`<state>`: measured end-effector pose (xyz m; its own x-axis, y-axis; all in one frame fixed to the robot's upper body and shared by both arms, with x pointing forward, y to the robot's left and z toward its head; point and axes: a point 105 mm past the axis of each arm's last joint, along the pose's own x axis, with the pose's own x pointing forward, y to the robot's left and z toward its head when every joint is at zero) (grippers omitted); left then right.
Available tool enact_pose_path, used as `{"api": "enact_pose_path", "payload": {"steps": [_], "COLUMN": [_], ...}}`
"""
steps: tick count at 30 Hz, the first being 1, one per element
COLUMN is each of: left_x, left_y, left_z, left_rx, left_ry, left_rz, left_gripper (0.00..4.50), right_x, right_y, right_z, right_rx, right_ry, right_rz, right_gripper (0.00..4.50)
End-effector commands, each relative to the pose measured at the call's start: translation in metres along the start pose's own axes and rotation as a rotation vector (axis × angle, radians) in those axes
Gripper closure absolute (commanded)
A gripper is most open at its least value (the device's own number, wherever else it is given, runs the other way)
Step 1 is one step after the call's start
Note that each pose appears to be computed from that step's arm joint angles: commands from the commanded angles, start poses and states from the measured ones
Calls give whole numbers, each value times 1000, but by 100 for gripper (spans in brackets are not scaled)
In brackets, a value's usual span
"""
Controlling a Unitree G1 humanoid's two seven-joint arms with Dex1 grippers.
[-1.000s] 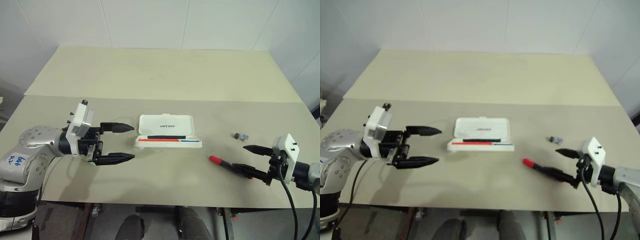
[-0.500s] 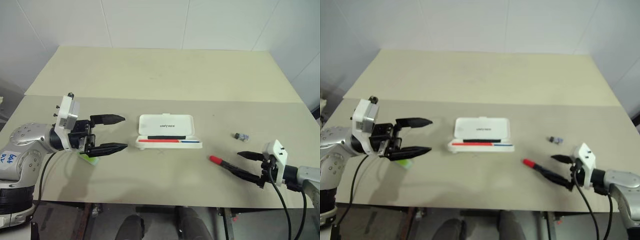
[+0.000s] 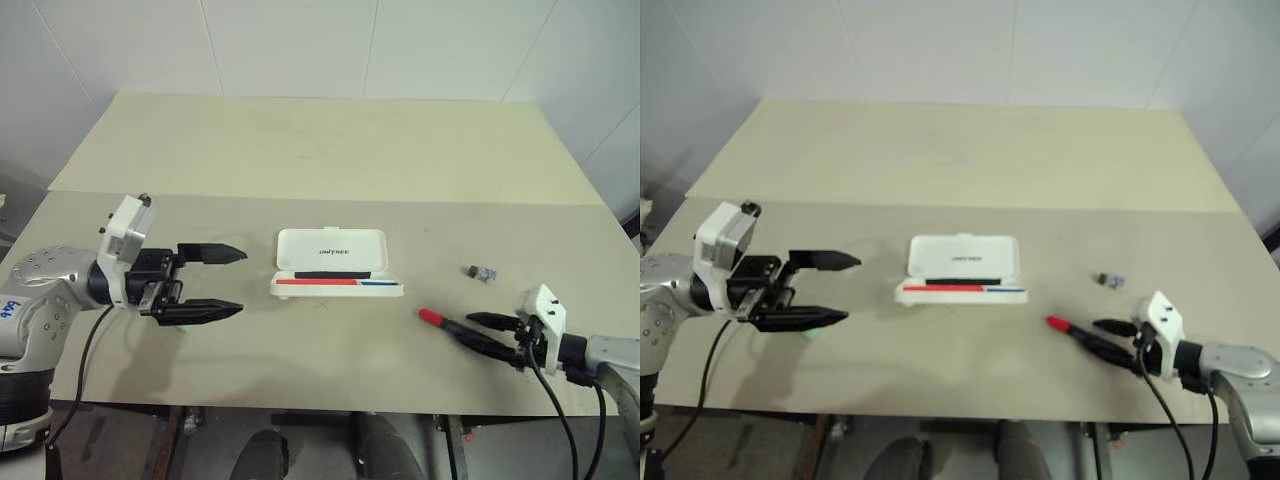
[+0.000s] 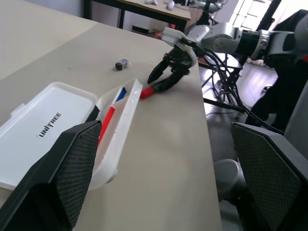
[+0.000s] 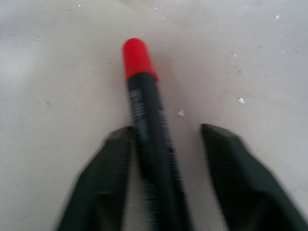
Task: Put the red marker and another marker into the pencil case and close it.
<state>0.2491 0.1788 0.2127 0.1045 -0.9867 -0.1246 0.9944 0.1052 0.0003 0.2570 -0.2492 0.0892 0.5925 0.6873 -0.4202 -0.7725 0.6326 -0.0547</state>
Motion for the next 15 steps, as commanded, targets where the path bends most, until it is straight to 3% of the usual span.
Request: {"api": "enact_pose_path", "payload": {"steps": [1, 3, 8, 12, 15], "left_x": [-5, -5, -5, -10, -17], "left_y": [1, 2, 1, 5, 11], "left_z": [2, 2, -3, -4, -5], "left_rx": [29, 35, 48, 71, 87], "left_ry": [19, 20, 34, 34, 31], "left_rz": [13, 16, 8, 38, 91], "left_gripper": [0, 0, 0, 0, 0], "right_x": [1, 1, 1, -2, -7], "right_y": [0, -2, -6, -15, -19], "right_z": [9, 11, 24, 56, 107], "right_rx": [-32, -41, -97, -183, -298], "right_ry": [-31, -38, -67, -112, -168], "right_rz": [4, 0, -12, -19, 12], "right_gripper": [342, 391, 391, 391, 391]}}
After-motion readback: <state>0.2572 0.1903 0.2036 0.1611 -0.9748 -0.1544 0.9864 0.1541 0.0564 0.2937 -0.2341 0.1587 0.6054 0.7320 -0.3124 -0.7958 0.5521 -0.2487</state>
